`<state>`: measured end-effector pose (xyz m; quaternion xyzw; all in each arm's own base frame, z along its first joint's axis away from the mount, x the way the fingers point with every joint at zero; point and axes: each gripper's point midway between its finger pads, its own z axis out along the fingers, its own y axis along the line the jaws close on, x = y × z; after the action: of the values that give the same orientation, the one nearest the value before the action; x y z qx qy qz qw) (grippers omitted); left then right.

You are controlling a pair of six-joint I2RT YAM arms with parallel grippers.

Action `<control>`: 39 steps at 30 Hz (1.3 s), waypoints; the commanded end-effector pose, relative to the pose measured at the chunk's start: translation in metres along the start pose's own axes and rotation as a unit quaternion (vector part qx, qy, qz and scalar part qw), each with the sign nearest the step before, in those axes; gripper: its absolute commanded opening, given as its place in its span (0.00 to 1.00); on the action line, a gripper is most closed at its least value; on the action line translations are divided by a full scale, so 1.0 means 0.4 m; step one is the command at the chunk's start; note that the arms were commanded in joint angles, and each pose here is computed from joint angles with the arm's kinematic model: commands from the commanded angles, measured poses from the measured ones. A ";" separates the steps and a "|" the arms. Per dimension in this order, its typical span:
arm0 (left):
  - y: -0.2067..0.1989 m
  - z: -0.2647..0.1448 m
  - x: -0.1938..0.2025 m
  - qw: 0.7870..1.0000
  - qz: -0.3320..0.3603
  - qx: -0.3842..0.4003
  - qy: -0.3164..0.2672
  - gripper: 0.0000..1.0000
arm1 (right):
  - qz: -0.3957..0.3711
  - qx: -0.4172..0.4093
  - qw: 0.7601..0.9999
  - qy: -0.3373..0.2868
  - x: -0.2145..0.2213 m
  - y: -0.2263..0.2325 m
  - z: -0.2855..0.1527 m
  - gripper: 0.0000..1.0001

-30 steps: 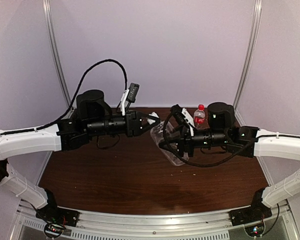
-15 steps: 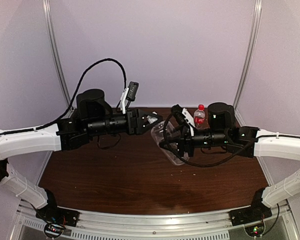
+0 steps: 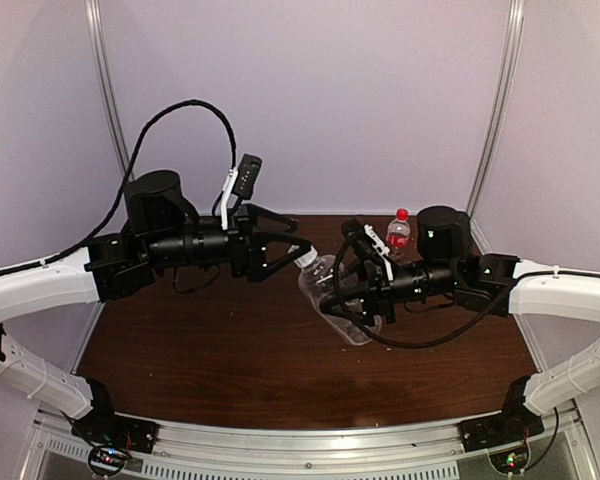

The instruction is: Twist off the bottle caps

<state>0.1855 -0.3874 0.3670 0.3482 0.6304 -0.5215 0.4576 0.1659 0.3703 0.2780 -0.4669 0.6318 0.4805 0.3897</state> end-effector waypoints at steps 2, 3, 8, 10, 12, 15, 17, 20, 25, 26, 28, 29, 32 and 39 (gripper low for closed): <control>-0.070 -0.019 -0.001 0.991 0.094 0.093 0.010 0.87 | -0.015 -0.117 0.993 -0.009 -0.025 0.096 -0.006 0.39; -0.080 -0.021 0.000 0.989 0.101 0.107 0.011 0.87 | -0.014 -0.130 0.991 -0.009 -0.026 0.106 -0.007 0.39; -0.129 -0.025 0.006 0.977 0.121 0.175 0.015 0.84 | -0.007 -0.164 0.986 -0.012 -0.035 0.131 -0.011 0.39; -0.138 -0.022 0.013 0.973 0.122 0.193 0.021 0.83 | -0.006 -0.168 0.986 -0.013 -0.038 0.133 -0.011 0.39; -0.144 -0.016 0.024 0.970 0.121 0.209 0.028 0.80 | -0.006 -0.171 0.985 -0.015 -0.041 0.135 -0.011 0.39; -0.144 -0.007 0.037 0.968 0.116 0.221 0.036 0.74 | -0.004 -0.173 0.985 -0.016 -0.045 0.135 -0.008 0.39; -0.145 -0.005 0.041 0.967 0.113 0.226 0.037 0.69 | -0.002 -0.173 0.985 -0.014 -0.043 0.133 -0.005 0.39; -0.142 -0.002 0.041 0.967 0.112 0.224 0.035 0.63 | -0.001 -0.169 0.986 -0.012 -0.038 0.128 -0.003 0.39; -0.142 -0.007 0.038 0.969 0.112 0.220 0.028 0.60 | -0.001 -0.166 0.986 -0.010 -0.034 0.125 -0.001 0.39; -0.141 -0.008 0.040 0.969 0.111 0.220 0.028 0.59 | -0.001 -0.164 0.986 -0.011 -0.033 0.124 -0.001 0.39; -0.138 -0.007 0.043 0.970 0.108 0.218 0.029 0.56 | 0.000 -0.164 0.986 -0.010 -0.031 0.123 0.000 0.39; -0.138 -0.007 0.046 0.970 0.107 0.217 0.029 0.55 | 0.001 -0.164 0.986 -0.011 -0.032 0.123 0.000 0.39; -0.135 -0.007 0.051 0.971 0.103 0.216 0.029 0.49 | 0.001 -0.158 0.987 -0.011 -0.029 0.119 -0.001 0.39; -0.110 -0.003 0.026 0.982 0.078 0.173 0.014 0.20 | 0.001 -0.085 0.996 -0.009 -0.032 0.066 0.003 0.38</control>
<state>0.1326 -0.4013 0.3526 0.5087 0.5056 -0.5801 0.3861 0.1253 0.3772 0.2833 -0.5102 0.5688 0.5686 0.3046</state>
